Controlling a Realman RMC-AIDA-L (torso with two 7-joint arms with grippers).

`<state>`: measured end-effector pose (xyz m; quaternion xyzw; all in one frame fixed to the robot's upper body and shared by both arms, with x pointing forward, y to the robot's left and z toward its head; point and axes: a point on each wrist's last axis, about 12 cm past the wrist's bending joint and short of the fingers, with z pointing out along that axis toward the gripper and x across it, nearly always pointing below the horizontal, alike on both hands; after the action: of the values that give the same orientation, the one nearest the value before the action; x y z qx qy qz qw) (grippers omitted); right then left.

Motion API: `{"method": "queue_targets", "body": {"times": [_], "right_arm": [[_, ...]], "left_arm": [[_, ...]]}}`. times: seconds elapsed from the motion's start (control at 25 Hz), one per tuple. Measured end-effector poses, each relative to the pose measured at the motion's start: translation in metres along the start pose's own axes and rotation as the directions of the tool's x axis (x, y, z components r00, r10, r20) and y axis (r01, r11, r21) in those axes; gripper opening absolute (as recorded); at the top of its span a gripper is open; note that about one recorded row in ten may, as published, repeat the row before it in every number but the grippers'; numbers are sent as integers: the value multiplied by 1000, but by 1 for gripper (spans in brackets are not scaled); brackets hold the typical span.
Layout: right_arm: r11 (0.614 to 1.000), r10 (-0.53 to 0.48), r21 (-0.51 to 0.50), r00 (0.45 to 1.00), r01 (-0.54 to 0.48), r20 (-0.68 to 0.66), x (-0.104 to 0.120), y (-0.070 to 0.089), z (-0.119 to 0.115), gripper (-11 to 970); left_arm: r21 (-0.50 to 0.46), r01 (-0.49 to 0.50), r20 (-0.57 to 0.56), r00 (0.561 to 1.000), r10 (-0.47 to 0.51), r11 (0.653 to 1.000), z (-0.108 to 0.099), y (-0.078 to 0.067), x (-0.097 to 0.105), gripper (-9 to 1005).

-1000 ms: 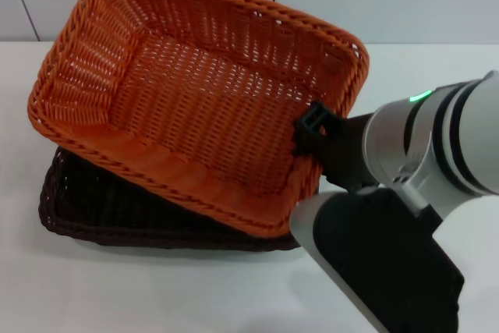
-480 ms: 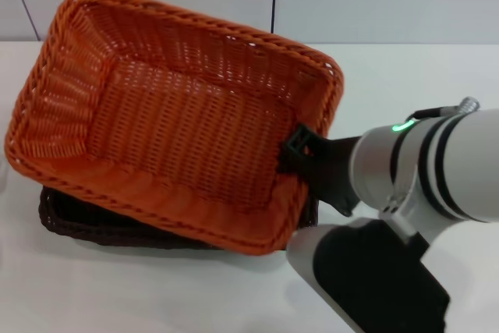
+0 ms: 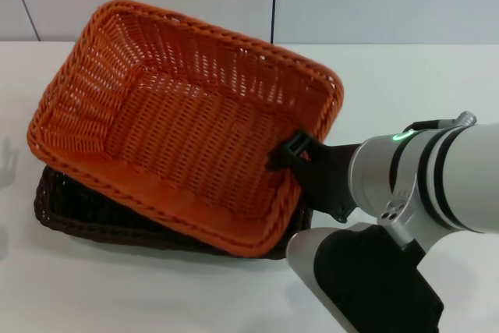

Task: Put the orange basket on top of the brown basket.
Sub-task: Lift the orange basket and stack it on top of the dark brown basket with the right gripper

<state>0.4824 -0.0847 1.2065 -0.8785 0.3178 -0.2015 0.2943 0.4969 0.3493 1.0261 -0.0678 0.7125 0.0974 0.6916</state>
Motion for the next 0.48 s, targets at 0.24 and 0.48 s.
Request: {"method": "queue_targets", "body": {"times": [0.24, 0.48], "right_arm": [[1000, 26, 4, 1000, -26, -1, 1, 4, -7, 533], [996, 89, 13, 996, -89, 18, -3, 15, -15, 632]], "left_arm": [[18, -15, -16, 1000, 15, 1000, 8, -5, 2, 784], [30, -22, -31, 999, 23, 999, 13, -8, 3, 784]]}}
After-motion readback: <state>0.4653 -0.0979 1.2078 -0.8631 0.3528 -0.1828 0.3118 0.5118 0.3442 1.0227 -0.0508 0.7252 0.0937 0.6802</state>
